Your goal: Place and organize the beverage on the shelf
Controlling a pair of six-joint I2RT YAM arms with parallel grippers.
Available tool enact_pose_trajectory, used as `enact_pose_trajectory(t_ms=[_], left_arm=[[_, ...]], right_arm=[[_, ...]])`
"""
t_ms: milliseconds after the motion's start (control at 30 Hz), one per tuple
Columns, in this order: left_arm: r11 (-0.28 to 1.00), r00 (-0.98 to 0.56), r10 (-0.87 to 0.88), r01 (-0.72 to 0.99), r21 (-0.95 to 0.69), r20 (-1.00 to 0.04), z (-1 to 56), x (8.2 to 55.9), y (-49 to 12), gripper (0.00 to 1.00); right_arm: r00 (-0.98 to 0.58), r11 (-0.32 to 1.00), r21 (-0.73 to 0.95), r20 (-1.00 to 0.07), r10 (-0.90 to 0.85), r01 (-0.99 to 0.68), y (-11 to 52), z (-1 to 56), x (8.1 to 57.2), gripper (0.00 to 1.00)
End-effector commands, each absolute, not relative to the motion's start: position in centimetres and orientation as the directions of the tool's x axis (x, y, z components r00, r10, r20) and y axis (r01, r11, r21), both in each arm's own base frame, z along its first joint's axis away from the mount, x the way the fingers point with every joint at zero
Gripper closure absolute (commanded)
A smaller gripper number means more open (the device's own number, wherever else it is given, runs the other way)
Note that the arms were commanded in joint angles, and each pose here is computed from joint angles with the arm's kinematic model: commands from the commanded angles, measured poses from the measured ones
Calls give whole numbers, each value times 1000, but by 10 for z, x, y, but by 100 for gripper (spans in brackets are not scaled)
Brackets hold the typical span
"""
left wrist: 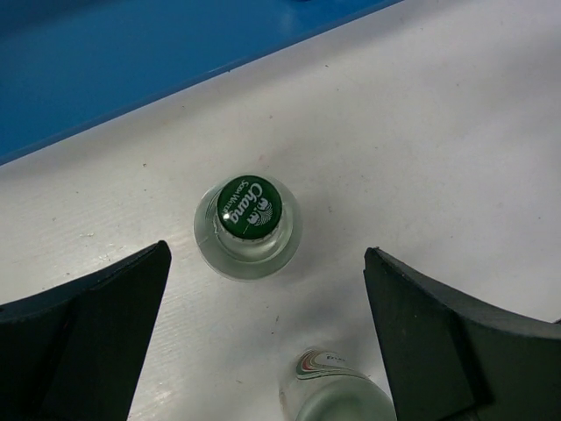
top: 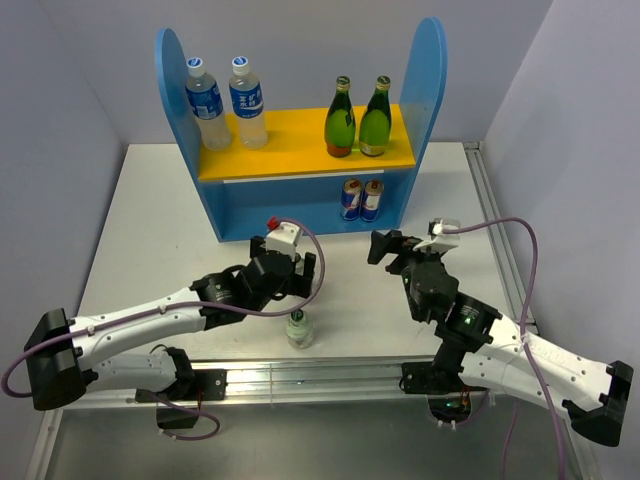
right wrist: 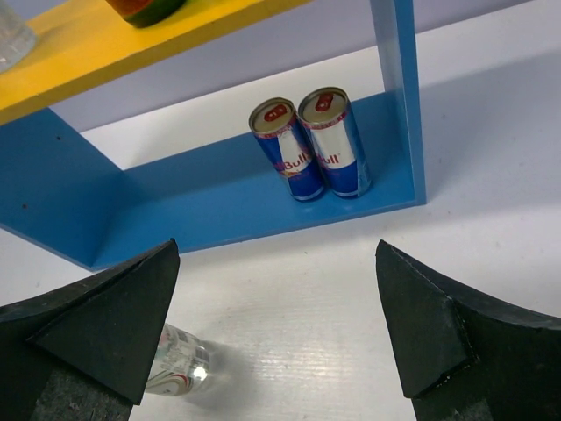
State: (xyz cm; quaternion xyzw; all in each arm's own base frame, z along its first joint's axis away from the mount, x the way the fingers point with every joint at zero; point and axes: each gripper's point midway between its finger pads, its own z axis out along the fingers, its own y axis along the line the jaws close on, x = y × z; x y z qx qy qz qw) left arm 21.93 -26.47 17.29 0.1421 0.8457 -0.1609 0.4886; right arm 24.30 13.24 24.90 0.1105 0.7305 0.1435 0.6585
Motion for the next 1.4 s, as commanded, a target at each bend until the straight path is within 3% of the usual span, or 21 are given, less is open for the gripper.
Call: enact_pose_trajectory(t_ms=[0, 600, 700, 833, 1100, 1267, 1367], left_arm=[[893, -431, 2, 407, -192, -903, 205, 230, -281, 1], [922, -397, -62, 329, -205, -916, 193, 257, -279, 3], [925, -397, -70, 317, -208, -915, 190, 259, -279, 9], [930, -402, -71, 305, -207, -913, 184, 260, -277, 24], [936, -428, -50, 296, -192, -902, 170, 258, -274, 21], [941, -428, -55, 279, -190, -902, 163, 259, -271, 27], [944, -435, -44, 276, -180, -899, 158, 260, -271, 36]], right_arm=[[-99, 933, 359, -929, 357, -3, 126, 247, 241, 0], [-89, 930, 368, -926, 367, 6, 122, 246, 240, 0], [-89, 930, 368, -926, 367, 3, 121, 246, 239, 0], [-94, 932, 362, -928, 361, 10, 121, 243, 240, 0], [-91, 932, 362, -928, 362, 17, 118, 244, 239, 0], [-95, 934, 358, -929, 358, 19, 119, 243, 240, 0], [-96, 934, 357, -929, 358, 23, 119, 241, 240, 0]])
